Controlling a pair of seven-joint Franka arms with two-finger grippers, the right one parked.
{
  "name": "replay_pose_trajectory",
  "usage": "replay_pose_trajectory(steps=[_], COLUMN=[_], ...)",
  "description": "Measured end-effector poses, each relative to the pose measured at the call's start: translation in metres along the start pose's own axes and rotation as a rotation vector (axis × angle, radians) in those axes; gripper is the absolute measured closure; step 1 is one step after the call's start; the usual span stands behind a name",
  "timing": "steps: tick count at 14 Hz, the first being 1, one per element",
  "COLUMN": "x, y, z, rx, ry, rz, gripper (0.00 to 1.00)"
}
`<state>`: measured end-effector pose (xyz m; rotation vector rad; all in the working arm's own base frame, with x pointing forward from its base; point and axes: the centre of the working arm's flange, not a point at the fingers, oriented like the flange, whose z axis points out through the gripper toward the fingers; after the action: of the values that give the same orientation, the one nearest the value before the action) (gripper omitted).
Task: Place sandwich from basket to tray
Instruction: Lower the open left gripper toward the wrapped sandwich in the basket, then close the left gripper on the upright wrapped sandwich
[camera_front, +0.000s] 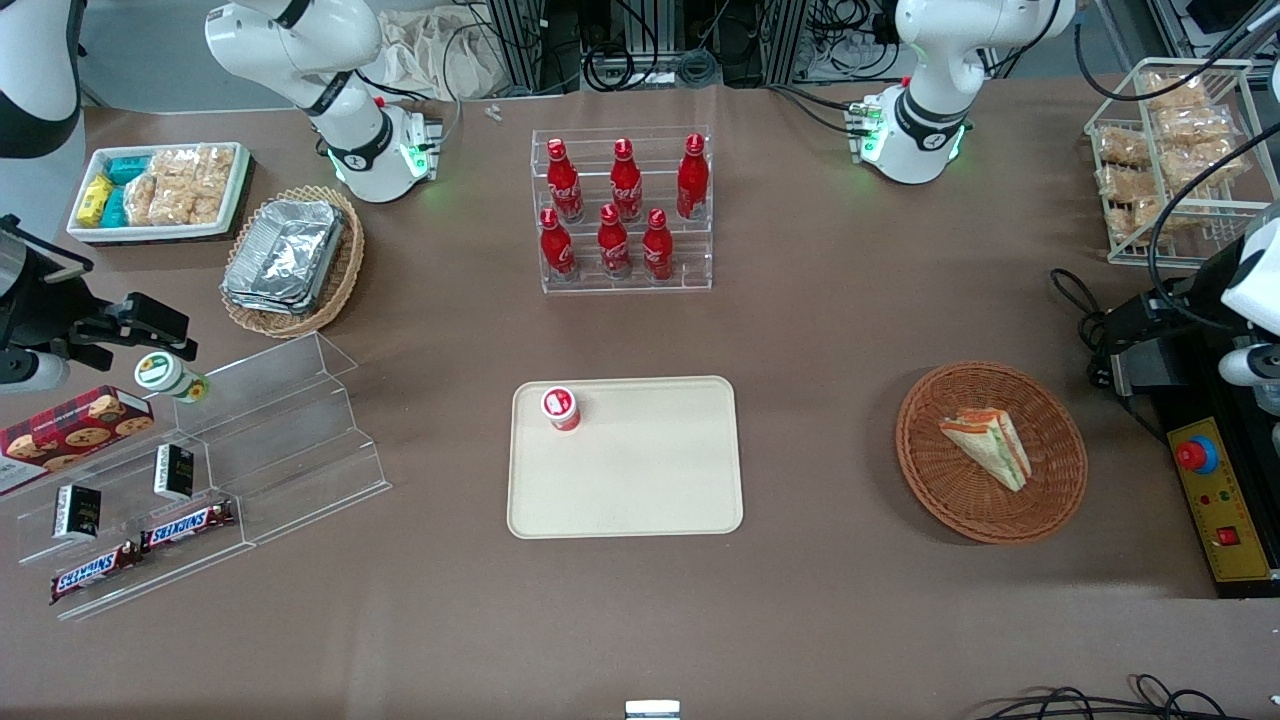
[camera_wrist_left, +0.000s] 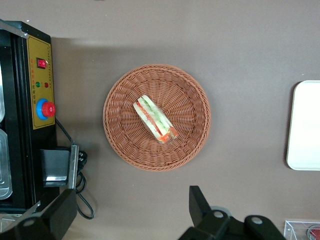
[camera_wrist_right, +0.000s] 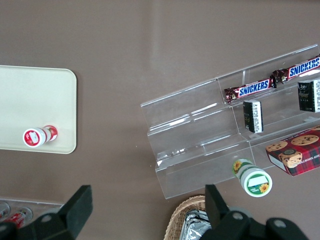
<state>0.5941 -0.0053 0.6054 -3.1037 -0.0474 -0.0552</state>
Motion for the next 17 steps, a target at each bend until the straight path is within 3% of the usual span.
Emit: replay_pose_trajectory(steps=[5, 7, 13, 17], x=[0.001, 0.000, -0.002, -0.004], y=[-0.001, -0.003, -0.002, 0.000], z=[-0.002, 0.004, 0.072, 0.131], rx=[0.000, 0.001, -0.024, -0.027], ry=[0.007, -0.009, -0.063, -0.044], rz=[-0.002, -0.005, -0.019, -0.165], gripper=[0.00, 0.00, 0.00, 0.00])
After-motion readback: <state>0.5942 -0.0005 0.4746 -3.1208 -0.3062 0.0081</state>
